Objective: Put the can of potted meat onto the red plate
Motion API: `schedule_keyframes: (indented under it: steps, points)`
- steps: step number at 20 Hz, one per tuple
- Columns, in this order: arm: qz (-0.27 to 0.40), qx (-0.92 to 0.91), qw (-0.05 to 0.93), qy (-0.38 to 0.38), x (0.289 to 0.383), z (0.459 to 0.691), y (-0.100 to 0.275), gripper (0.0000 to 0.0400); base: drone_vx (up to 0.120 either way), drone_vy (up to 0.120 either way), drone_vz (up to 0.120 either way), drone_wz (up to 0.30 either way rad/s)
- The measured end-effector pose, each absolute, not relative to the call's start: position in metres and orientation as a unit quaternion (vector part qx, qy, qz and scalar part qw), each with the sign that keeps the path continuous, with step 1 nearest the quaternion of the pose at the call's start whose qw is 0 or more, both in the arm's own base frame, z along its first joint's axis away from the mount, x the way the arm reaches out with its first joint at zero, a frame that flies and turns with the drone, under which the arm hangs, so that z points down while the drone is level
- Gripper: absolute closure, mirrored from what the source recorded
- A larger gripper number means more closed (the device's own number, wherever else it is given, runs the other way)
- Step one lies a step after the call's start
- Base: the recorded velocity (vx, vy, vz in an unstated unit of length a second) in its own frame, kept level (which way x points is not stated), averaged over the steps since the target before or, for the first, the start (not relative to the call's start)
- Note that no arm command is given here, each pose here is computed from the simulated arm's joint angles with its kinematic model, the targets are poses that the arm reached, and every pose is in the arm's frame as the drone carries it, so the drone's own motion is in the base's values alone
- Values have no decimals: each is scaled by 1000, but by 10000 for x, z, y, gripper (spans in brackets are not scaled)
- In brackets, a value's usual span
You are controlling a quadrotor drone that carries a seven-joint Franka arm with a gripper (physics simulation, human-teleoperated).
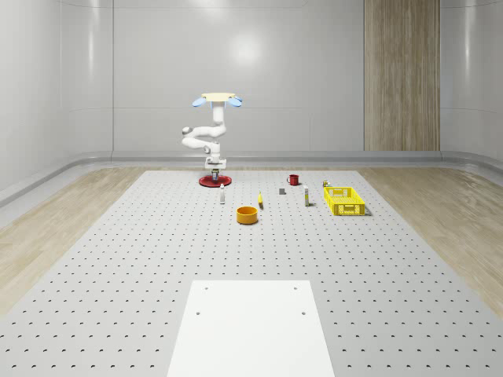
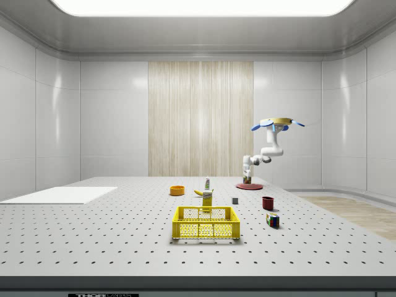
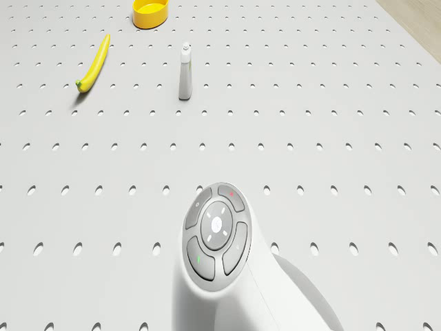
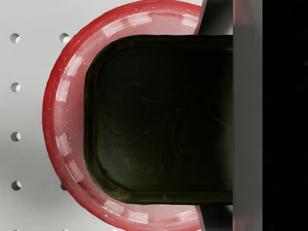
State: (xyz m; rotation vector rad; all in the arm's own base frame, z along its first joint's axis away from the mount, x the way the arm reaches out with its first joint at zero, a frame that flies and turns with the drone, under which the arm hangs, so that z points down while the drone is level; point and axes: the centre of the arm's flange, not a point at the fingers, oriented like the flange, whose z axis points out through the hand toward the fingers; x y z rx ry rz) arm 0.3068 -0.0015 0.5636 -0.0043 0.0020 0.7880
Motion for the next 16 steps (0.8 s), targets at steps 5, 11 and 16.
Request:
schedule_keyframes:
  steps: [5,11,16]
  points:
    - [384,-1,924,0,3068,5735,-18,60,0,0,0,0]
    - [383,0,924,-1,3068,5632,-19,13,0,0,0,0]
    - [383,0,924,-1,3068,5575,-19,4,0,0,0,0]
